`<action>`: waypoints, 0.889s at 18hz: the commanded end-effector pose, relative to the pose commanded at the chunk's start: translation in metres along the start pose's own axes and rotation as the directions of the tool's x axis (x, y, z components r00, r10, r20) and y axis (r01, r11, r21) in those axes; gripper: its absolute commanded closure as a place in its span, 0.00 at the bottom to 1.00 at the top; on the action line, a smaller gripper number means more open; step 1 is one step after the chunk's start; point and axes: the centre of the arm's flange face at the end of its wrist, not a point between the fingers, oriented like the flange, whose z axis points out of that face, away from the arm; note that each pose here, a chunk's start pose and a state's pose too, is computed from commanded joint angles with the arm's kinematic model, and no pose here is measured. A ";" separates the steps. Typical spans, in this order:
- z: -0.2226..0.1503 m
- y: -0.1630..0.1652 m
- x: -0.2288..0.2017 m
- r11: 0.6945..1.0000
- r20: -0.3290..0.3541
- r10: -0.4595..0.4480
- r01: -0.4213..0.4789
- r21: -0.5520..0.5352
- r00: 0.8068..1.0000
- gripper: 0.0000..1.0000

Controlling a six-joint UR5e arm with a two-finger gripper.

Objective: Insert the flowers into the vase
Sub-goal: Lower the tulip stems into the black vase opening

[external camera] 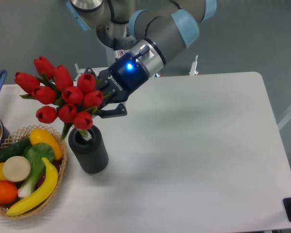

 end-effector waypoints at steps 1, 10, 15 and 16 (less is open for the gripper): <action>0.000 0.001 0.000 1.000 -0.001 0.002 -0.002 0.001 1.000 0.93; 0.009 0.030 -0.018 1.000 -0.015 0.011 -0.011 -0.010 1.000 0.89; 0.010 0.053 -0.016 1.000 -0.016 0.010 -0.010 -0.018 1.000 0.85; 0.010 0.062 -0.014 1.000 -0.016 0.011 -0.011 -0.021 1.000 0.85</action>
